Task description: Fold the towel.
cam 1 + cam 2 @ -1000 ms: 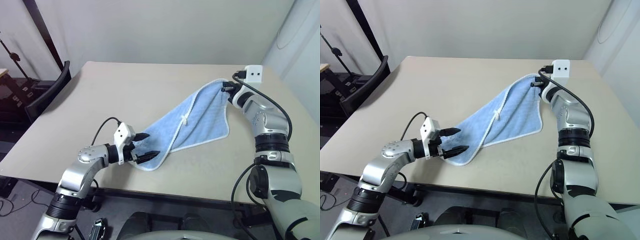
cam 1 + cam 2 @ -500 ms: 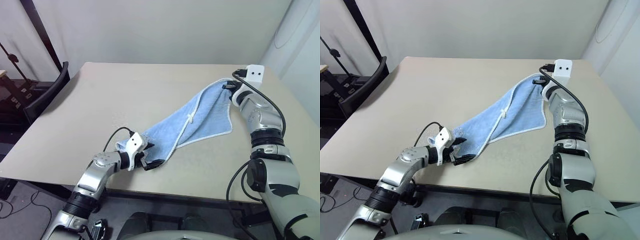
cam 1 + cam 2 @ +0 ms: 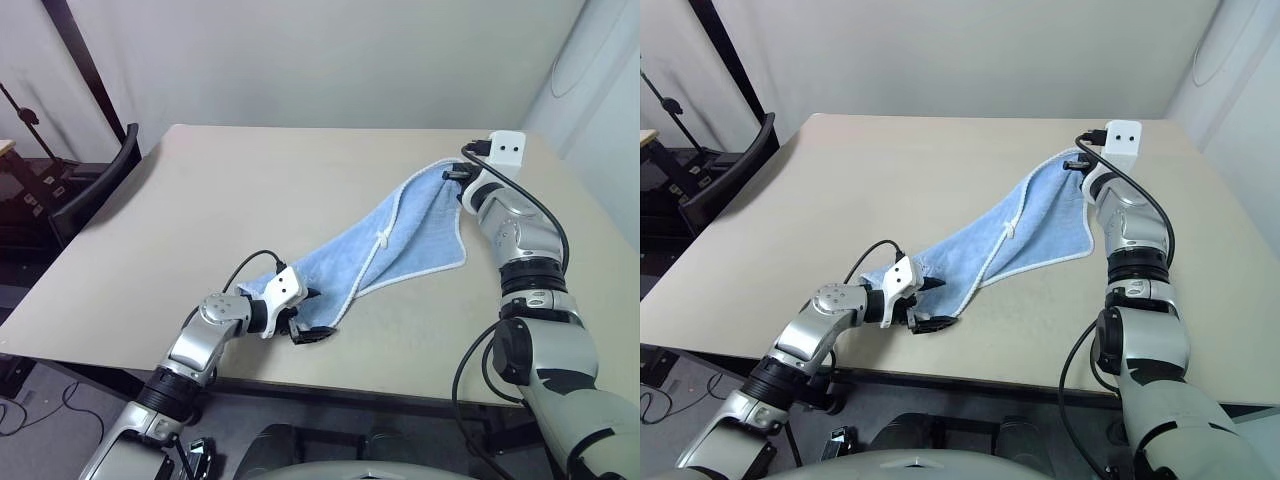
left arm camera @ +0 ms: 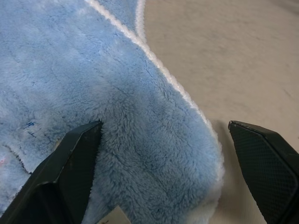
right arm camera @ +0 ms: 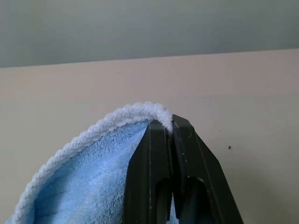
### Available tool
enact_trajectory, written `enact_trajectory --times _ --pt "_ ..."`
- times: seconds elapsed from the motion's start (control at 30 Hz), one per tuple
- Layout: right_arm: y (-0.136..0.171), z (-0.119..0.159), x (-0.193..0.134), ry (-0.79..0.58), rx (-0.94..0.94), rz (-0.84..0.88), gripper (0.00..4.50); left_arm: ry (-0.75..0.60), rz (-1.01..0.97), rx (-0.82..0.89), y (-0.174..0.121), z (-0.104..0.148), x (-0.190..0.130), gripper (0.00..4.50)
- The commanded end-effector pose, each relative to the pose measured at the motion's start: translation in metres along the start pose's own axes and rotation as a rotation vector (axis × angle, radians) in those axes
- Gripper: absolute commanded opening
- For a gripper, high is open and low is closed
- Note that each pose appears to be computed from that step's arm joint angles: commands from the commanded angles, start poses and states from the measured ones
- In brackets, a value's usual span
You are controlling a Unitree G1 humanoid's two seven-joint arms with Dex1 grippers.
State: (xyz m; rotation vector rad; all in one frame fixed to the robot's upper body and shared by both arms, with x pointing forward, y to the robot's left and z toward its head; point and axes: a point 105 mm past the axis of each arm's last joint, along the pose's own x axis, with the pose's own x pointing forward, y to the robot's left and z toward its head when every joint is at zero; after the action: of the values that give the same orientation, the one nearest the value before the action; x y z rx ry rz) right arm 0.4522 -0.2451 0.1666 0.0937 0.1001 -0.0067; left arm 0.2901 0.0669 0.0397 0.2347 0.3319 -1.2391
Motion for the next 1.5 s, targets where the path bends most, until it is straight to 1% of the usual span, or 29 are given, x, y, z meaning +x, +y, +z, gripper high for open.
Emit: enact_trajectory --times 0.03,0.1,0.13,0.17,0.27,0.33,0.43,0.5,0.57,0.67,0.73,0.8,0.83,0.93,1.03,1.13,1.2,1.33,1.5 --pt "-0.004 0.015 -0.002 -0.053 0.002 -0.011 0.0 0.02 -0.033 0.027 -0.002 -0.001 0.003 3.18" --pt "-0.006 0.015 -0.003 -0.053 0.007 -0.018 0.0 0.033 -0.036 0.023 -0.002 -0.003 0.003 2.52" --pt "-0.006 0.015 -0.003 -0.053 0.009 -0.021 0.0 0.038 -0.037 0.033 -0.001 -0.004 0.002 2.09" --pt "-0.007 0.015 -0.003 -0.053 0.01 -0.023 0.0 0.04 -0.037 0.039 -0.001 -0.004 0.002 1.81" --pt "-0.007 0.014 -0.003 -0.052 0.009 -0.026 0.0 0.051 -0.035 0.054 0.001 -0.004 0.0 0.64" --pt "-0.008 0.013 -0.004 -0.052 0.009 -0.028 0.0 0.037 -0.016 0.053 0.005 0.001 -0.005 0.05" --pt "-0.009 0.013 -0.004 -0.051 0.01 -0.031 0.0 -0.035 0.015 -0.004 0.013 0.016 -0.017 0.05" --pt "-0.008 0.01 -0.004 -0.047 0.009 -0.03 0.0 -0.035 0.047 0.035 0.018 0.019 -0.026 0.05" --pt "-0.005 0.008 -0.004 -0.044 0.007 -0.02 0.0 -0.054 0.046 0.034 0.018 0.021 -0.034 0.05" --pt "-0.004 0.006 -0.003 -0.035 0.021 -0.026 0.0 -0.13 0.079 -0.012 0.023 0.035 -0.046 0.65" --pt "-0.004 0.005 -0.003 -0.032 0.02 -0.022 0.0 -0.142 0.11 0.01 0.027 0.041 -0.055 1.29" --pt "-0.002 0.004 -0.003 -0.031 0.013 -0.014 0.0 -0.158 0.127 0.024 0.029 0.048 -0.063 2.12" --pt "-0.002 0.004 -0.003 -0.031 0.012 -0.011 0.0 -0.162 0.135 0.028 0.031 0.05 -0.066 2.42" --pt "-0.001 0.004 -0.003 -0.031 0.013 -0.01 0.0 -0.147 0.136 0.067 0.03 0.053 -0.072 3.53" --pt "-0.001 0.001 -0.003 -0.023 0.016 -0.009 0.0 -0.125 0.02 0.095 0.011 0.049 -0.066 3.53" --pt "0.0 0.0 -0.003 -0.019 0.009 -0.005 0.0 -0.062 -0.045 0.129 0.001 0.033 -0.051 3.53" --pt "0.0 0.0 -0.003 -0.018 0.005 -0.004 0.0 -0.05 -0.094 0.126 -0.005 0.025 -0.039 3.53" --pt "-0.002 0.001 -0.004 -0.019 0.001 -0.008 0.0 0.0 -0.159 0.126 -0.01 0.007 -0.019 3.53" --pt "-0.007 0.0 -0.007 -0.014 0.0 -0.025 0.0 0.032 -0.131 0.08 0.002 -0.007 -0.003 3.53"
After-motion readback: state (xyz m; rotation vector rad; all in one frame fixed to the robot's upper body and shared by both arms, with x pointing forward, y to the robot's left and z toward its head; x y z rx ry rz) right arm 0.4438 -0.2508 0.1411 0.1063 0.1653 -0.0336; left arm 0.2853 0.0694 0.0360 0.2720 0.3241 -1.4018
